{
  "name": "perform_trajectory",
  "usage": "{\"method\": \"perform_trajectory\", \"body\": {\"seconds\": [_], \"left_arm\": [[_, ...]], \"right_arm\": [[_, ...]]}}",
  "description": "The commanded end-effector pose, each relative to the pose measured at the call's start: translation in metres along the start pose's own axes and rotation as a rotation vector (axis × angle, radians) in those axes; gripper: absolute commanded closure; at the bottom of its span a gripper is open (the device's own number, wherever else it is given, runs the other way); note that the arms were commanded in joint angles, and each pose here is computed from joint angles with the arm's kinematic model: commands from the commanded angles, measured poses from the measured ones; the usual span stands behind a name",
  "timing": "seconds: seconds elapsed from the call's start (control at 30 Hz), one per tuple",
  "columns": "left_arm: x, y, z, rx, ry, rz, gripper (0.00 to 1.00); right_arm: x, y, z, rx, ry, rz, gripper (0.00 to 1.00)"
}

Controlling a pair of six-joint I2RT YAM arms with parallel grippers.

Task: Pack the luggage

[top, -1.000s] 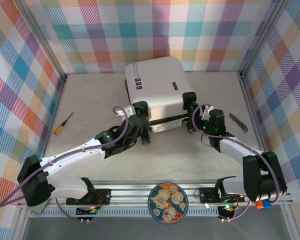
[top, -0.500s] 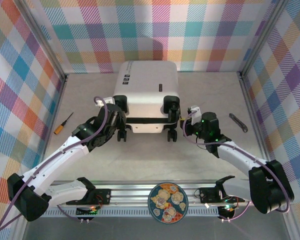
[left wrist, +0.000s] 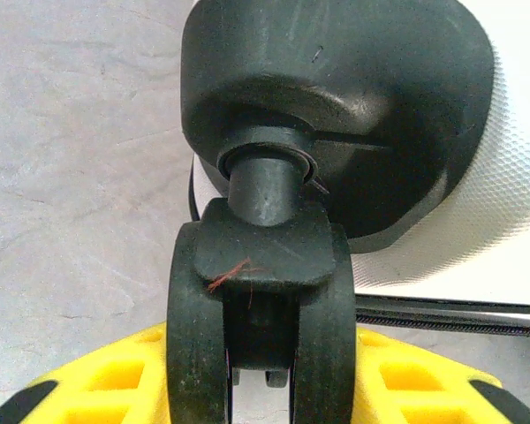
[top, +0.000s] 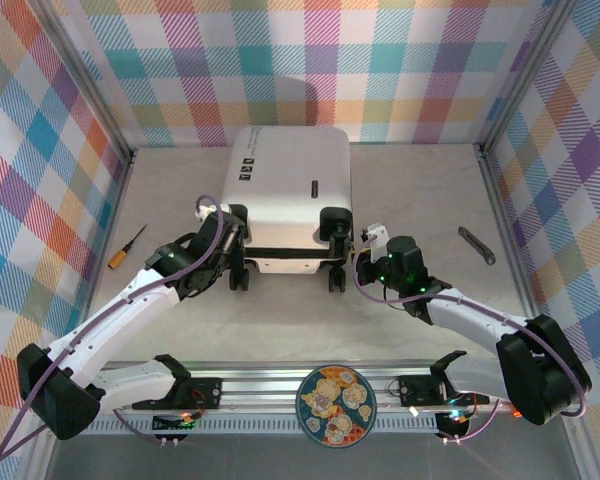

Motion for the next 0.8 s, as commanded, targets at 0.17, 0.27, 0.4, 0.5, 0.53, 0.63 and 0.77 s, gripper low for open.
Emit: {"method": "perform_trajectory", "body": {"seconds": [0.17,0.27,0.4,0.5,0.53,0.63,0.77], "left_arm": [[0.058,-0.044,-0.012,-0.159,-0.15,-0.194,0.47],[0.061,-0.051,-0.018,-0.203,-0.147,-0.2,0.41],[0.063,-0.062,-0.033,-0.282,-0.134,-0.207,0.38],[0.06,-0.066,-0.057,-0.374,-0.123,-0.197,0.36],[0.057,-0.065,-0.067,-0.403,-0.115,-0.185,0.36],[0.046,-0.058,-0.104,-0.491,-0.081,-0.135,0.34],[0.028,-0.048,-0.152,-0.566,-0.012,-0.066,0.34]], "right_arm": [[0.012,-0.002,0.02,0.114,-0.054,-0.089,1.0],[0.01,-0.001,0.02,0.118,-0.049,-0.086,1.0],[0.009,0.0,0.02,0.121,-0.041,-0.088,1.0],[0.01,0.0,0.019,0.114,-0.042,-0.091,1.0],[0.01,0.001,0.019,0.116,-0.043,-0.091,1.0],[0.01,0.001,0.02,0.122,-0.043,-0.087,1.0],[0.01,0.001,0.02,0.128,-0.043,-0.09,1.0]]}}
Point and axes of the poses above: each hand's point on the last joint's axis, 136 mm out from that joint toward the fingers, its own y axis out along the fingers, its own z axis along the line the jaws close on, x = y × z, the point moved 6 cm from there along -y, back along the fingers, and after that the axes turned 2 degrees about y, right-handed, at the moved point
